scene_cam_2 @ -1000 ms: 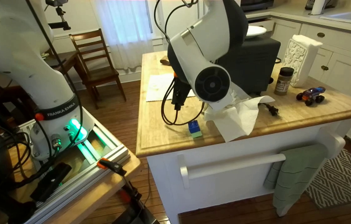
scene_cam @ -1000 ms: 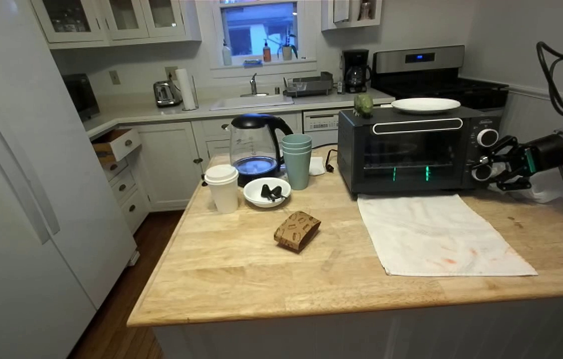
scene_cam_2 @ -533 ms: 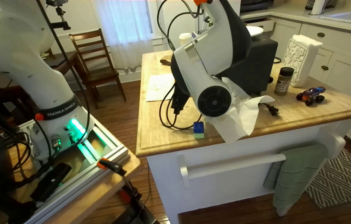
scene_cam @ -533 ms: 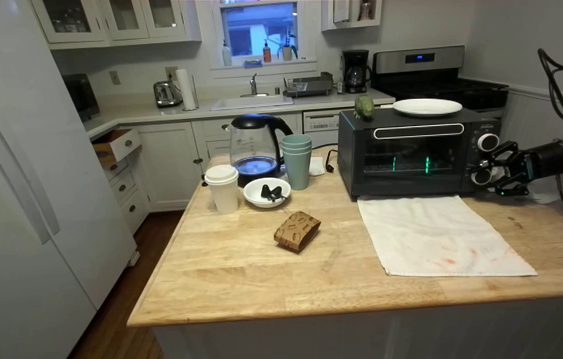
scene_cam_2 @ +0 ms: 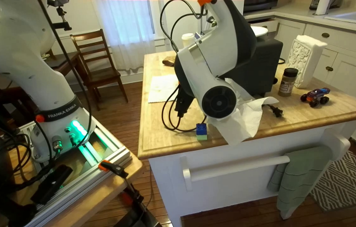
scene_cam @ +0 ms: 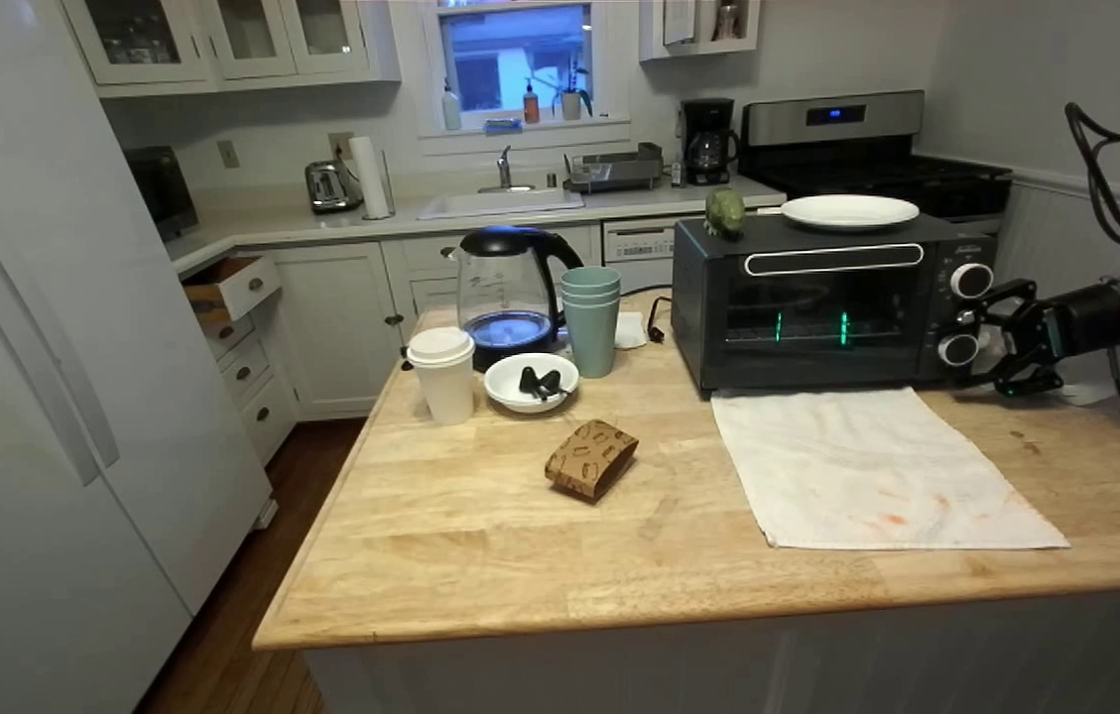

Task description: Turn the bottom knob to the right

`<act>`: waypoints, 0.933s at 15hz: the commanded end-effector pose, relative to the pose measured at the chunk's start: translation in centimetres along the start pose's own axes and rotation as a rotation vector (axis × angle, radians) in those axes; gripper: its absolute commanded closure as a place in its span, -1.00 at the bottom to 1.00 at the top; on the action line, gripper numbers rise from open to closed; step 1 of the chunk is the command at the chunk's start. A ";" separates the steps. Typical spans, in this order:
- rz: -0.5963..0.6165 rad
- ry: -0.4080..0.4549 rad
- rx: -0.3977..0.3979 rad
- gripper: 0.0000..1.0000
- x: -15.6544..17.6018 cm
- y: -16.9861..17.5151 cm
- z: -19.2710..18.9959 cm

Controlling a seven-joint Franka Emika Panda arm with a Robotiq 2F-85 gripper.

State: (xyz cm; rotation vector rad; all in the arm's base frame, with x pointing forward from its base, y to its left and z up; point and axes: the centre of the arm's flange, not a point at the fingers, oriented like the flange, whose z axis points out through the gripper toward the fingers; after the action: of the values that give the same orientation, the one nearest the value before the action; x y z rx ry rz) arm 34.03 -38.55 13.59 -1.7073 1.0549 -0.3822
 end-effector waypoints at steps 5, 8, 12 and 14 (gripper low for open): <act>-0.073 -0.028 -0.058 -1.00 0.3 -2.2 -0.1; -0.105 -0.060 -0.079 -1.00 -0.4 -2.6 0.1; -0.216 -0.142 -0.113 -1.00 -2.3 -4.7 0.6; -0.265 -0.164 -0.133 -1.00 -3.2 -6.5 0.5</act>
State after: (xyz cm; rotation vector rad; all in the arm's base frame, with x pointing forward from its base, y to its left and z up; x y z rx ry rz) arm 36.01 -37.11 16.46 -1.9170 0.8393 -0.3302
